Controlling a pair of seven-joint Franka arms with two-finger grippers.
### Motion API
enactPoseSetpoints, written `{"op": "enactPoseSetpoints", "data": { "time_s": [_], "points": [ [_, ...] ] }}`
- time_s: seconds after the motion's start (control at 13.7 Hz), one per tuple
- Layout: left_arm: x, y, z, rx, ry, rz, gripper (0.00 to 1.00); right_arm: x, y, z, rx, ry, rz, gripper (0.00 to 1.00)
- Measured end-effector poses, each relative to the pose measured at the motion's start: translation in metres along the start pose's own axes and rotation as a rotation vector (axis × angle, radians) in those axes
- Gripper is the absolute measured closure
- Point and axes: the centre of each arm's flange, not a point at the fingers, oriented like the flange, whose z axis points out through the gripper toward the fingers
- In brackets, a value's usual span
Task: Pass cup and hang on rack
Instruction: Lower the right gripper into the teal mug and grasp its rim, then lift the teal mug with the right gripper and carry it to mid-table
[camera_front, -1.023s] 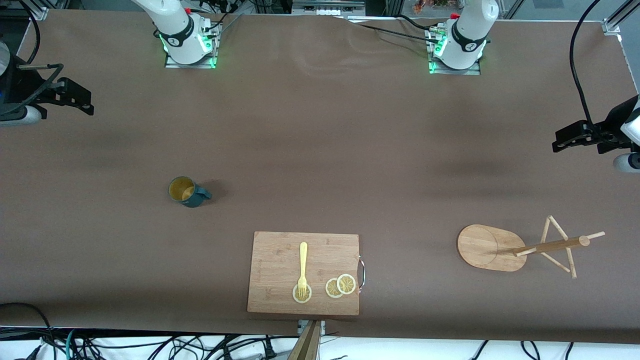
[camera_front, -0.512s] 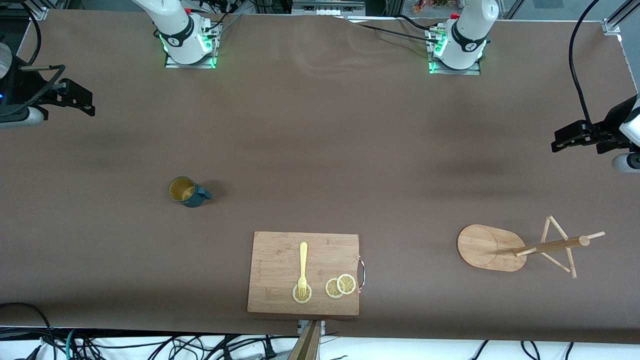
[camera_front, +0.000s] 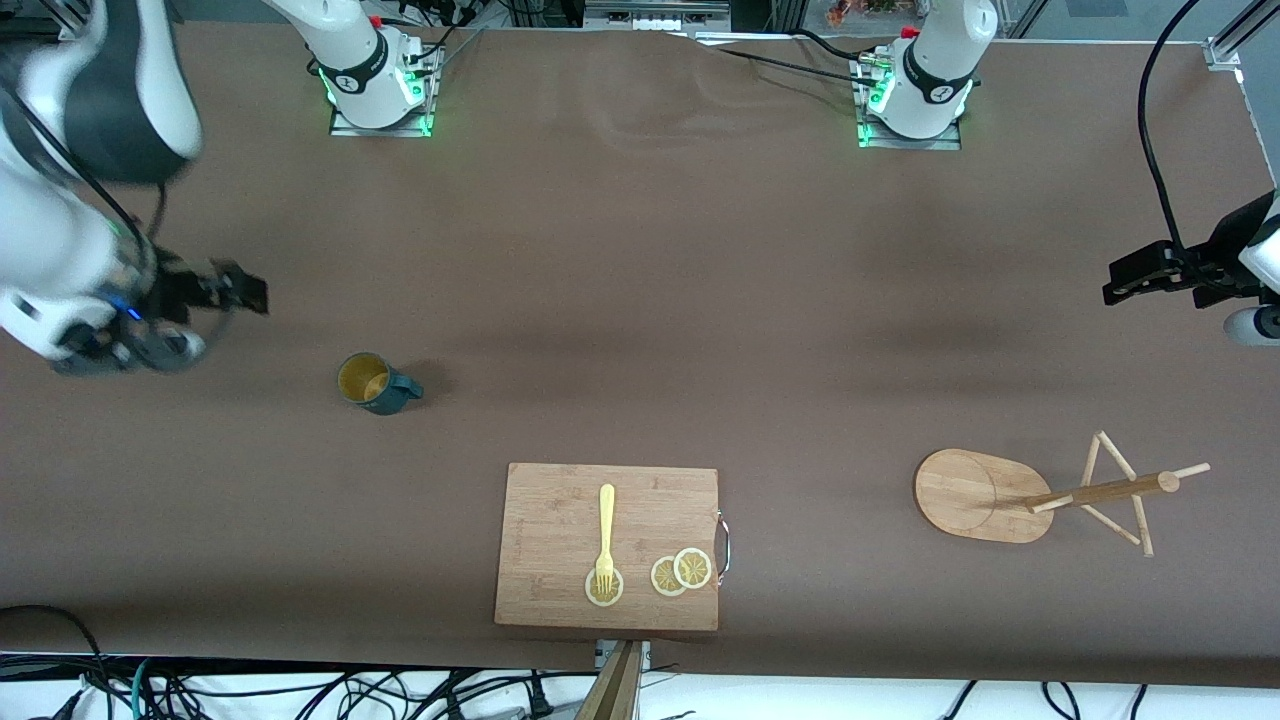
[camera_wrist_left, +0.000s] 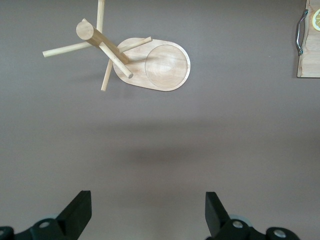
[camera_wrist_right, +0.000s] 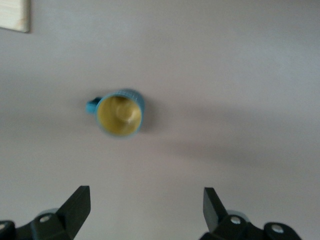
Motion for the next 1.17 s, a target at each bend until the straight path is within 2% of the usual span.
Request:
{"op": "enactPoseSetpoints", "data": {
  "time_s": [0.22,0.37,0.8,0.95,1.02,1.17],
  "points": [
    [0.0,-0.001,0.0,0.0,0.0,-0.001,0.0,0.015,-0.002,0.104,-0.002,0.052,0.023,0.0],
    [0.0,-0.001,0.0,0.0,0.0,-0.001,0.0,0.008,-0.004,0.144,0.017,0.052,0.054,0.0],
    [0.0,-0.001,0.0,0.0,0.0,-0.001,0.0,0.005,-0.014,0.184,0.026,0.014,0.089,0.03],
    [0.0,-0.001,0.0,0.0,-0.001,-0.001,0.0,0.007,-0.02,0.194,0.022,0.018,0.09,0.08],
    [0.0,-0.001,0.001,0.0,-0.001,-0.001,0.0,0.008,-0.022,0.199,0.022,0.019,0.091,0.17],
    [0.001,-0.001,0.001,0.0,-0.001,-0.001,0.0,0.009,-0.028,0.205,0.032,0.016,0.095,0.41]
  ]
}}
